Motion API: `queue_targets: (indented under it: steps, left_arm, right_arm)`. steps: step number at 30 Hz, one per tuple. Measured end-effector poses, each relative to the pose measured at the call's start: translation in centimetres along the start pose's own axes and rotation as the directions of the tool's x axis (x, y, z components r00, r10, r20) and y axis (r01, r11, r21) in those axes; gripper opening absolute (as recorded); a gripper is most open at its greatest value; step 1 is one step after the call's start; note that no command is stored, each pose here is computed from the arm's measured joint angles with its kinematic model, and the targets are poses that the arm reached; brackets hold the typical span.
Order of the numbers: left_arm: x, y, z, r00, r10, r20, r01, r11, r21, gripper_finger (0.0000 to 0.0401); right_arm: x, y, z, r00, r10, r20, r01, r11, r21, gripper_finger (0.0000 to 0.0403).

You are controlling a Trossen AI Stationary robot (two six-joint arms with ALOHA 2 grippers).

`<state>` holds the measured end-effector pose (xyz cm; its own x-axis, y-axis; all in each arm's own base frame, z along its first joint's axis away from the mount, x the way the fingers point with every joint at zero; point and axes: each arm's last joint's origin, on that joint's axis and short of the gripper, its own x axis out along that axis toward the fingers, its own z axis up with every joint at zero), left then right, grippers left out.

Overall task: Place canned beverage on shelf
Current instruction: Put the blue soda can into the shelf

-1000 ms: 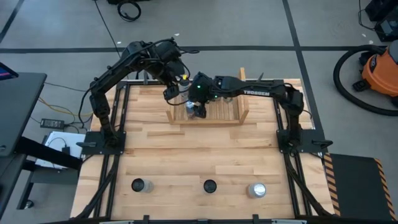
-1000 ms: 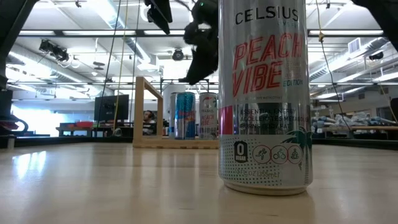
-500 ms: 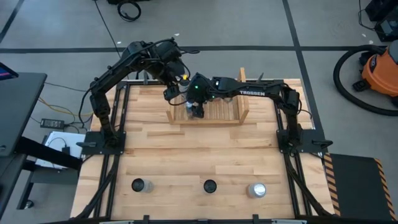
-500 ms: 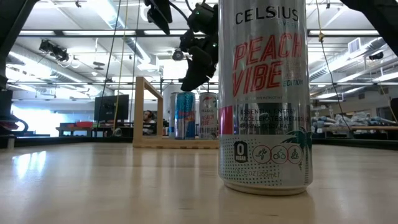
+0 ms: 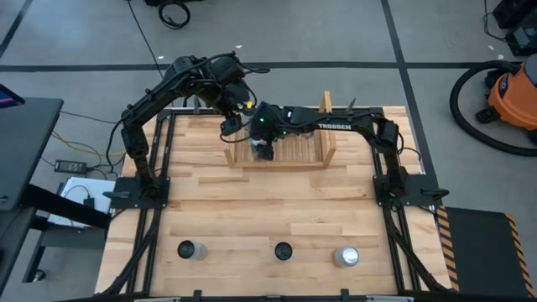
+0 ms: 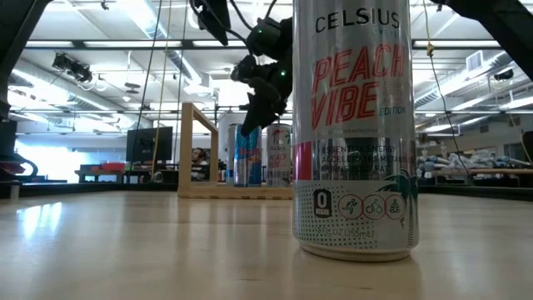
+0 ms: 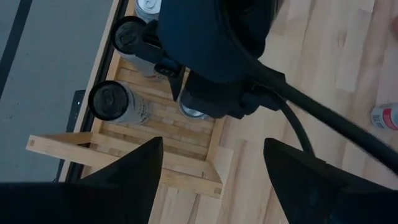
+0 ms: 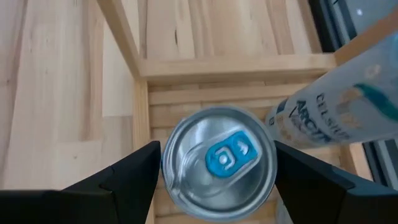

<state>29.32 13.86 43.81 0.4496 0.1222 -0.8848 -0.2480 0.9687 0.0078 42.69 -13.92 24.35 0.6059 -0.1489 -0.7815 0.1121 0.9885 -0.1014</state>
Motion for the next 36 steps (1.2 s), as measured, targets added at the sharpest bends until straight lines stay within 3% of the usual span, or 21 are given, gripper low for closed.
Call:
queue_targets:
  steps: [8,17,28,36]
  left_arm:
    - [0.0,0.0,0.0,1.000,0.001,-0.001,-0.001,1.000,0.010,0.0279]
    - [0.0,0.0,0.0,1.000,0.002,-0.001,-0.002,1.000,0.015,0.0279]
    - [0.0,0.1,0.0,1.000,0.002,-0.001,-0.002,1.000,0.012,0.0279]
    - [0.0,0.1,0.0,1.000,0.003,-0.001,-0.003,1.000,0.014,0.0279]
  right_arm:
    - [-0.2,-0.2,-0.2,1.000,-0.001,-0.016,0.001,1.000,0.002,0.0252]
    - [-0.9,-0.1,-0.5,0.997,0.010,-0.073,-0.001,0.994,0.111,0.0251]
    - [-6.7,-0.4,-0.9,0.990,-0.003,-0.138,0.027,0.985,0.173,0.0251]
    - [-11.6,-1.8,-2.4,0.995,-0.072,-0.062,0.085,0.969,0.232,0.0251]
